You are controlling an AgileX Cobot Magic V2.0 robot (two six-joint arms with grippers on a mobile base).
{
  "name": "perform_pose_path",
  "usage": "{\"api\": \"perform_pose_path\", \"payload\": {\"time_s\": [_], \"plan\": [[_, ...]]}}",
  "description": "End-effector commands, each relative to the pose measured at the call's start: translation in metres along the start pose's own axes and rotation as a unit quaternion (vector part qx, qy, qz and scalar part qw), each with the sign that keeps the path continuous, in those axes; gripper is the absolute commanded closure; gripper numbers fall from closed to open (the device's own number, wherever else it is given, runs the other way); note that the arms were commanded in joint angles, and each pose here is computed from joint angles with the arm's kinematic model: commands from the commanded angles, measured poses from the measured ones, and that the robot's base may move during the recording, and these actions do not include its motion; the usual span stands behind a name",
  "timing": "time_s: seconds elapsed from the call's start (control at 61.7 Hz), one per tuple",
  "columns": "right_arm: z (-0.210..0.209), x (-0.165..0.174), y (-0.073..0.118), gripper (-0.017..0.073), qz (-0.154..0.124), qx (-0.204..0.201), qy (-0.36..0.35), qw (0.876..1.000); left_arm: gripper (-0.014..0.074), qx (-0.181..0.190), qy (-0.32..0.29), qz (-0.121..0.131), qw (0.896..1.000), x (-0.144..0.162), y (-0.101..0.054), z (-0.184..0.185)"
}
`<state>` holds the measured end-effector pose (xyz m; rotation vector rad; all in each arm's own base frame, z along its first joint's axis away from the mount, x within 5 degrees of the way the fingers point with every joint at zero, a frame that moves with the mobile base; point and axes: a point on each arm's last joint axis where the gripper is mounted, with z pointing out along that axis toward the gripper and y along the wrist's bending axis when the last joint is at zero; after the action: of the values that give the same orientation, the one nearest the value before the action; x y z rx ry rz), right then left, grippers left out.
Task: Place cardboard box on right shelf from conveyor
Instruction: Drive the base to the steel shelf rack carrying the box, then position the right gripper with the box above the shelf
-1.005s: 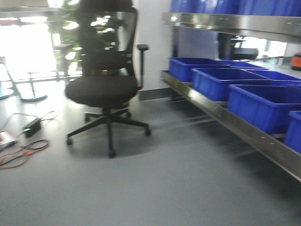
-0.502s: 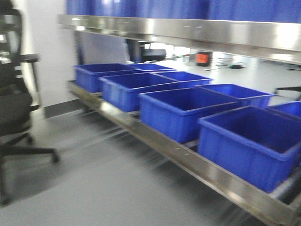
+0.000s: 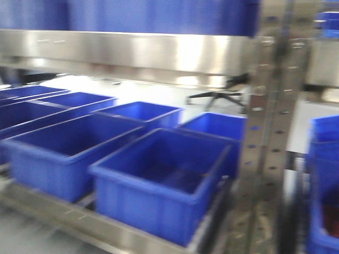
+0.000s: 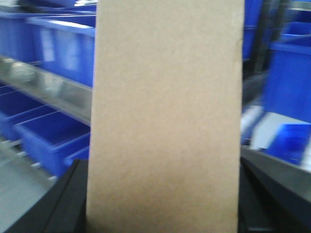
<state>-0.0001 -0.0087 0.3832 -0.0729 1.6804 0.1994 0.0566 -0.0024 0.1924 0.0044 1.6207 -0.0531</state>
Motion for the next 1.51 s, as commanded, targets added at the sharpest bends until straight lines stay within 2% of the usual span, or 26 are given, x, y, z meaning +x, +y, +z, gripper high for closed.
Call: {"api": "perform_pose_path", "payload": {"time_s": [0.0,1.491], "plan": [[-0.0007,-0.0163,0.0015,0.0344,-0.008,-0.003,-0.055,0.998,0.071,0.001,-0.045,-0.003,0.999,-0.0053,0.0001,-0.0009],[-0.0007,-0.0163,0.0015,0.0344,-0.008,-0.003,-0.055,0.998,0.071,-0.009,-0.045,-0.003,0.999,-0.0052,0.0012,-0.0008]]}}
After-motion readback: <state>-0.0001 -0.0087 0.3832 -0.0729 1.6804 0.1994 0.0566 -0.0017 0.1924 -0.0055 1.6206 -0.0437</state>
